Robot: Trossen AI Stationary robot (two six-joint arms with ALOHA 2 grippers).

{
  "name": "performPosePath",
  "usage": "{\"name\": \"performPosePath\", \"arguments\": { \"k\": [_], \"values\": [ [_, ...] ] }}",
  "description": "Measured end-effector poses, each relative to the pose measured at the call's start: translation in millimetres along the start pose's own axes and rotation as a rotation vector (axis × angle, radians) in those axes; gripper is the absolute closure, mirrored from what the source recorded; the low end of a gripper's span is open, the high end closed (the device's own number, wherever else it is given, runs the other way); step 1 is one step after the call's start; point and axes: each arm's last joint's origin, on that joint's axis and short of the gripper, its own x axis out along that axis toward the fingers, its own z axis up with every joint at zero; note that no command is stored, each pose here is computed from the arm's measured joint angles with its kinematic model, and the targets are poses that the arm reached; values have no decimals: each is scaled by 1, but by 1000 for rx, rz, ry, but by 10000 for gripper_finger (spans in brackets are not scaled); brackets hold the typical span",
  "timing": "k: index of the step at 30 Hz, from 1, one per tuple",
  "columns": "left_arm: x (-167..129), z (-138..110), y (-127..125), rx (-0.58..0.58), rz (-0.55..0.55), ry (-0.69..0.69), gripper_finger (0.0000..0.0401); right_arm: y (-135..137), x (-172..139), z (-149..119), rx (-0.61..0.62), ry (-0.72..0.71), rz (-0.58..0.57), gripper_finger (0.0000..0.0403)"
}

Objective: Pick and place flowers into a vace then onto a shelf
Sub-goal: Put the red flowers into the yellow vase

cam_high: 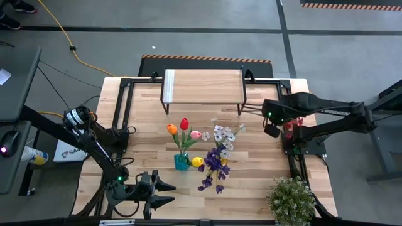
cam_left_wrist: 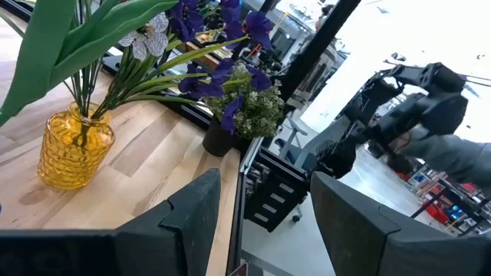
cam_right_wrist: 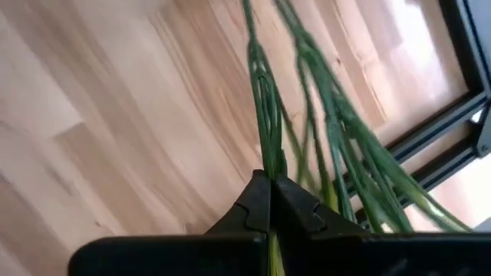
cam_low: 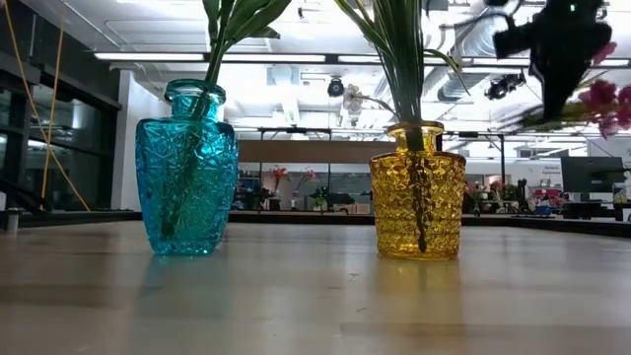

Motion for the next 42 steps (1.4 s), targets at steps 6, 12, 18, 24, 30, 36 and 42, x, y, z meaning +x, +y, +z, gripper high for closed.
{"name": "performPosePath", "arguments": {
  "k": [6, 12, 18, 24, 30, 36, 42],
  "values": [
    [0, 0, 0, 0, 0, 0, 162, -7, -30, 2, -2, -40, 13, 403],
    [0, 0, 0, 0, 0, 0, 162, -15, -59, 4, 19, -120, -4, 403],
    [0, 0, 0, 0, 0, 0, 162, -23, -89, 5, 50, -236, 14, 403],
    [0, 0, 0, -1, 0, -1, 162, -31, -116, 4, 84, -345, 33, 403],
    [0, 3, -2, -34, -12, -18, 162, -37, -137, 4, 80, -445, 61, 403],
    [0, 9, -5, -109, -19, -70, 162, -37, -152, 14, 38, -564, 78, 403],
    [-2, 22, -10, -250, -28, -162, 162, -31, -161, 35, -45, -637, 68, 403]
  ]
}}
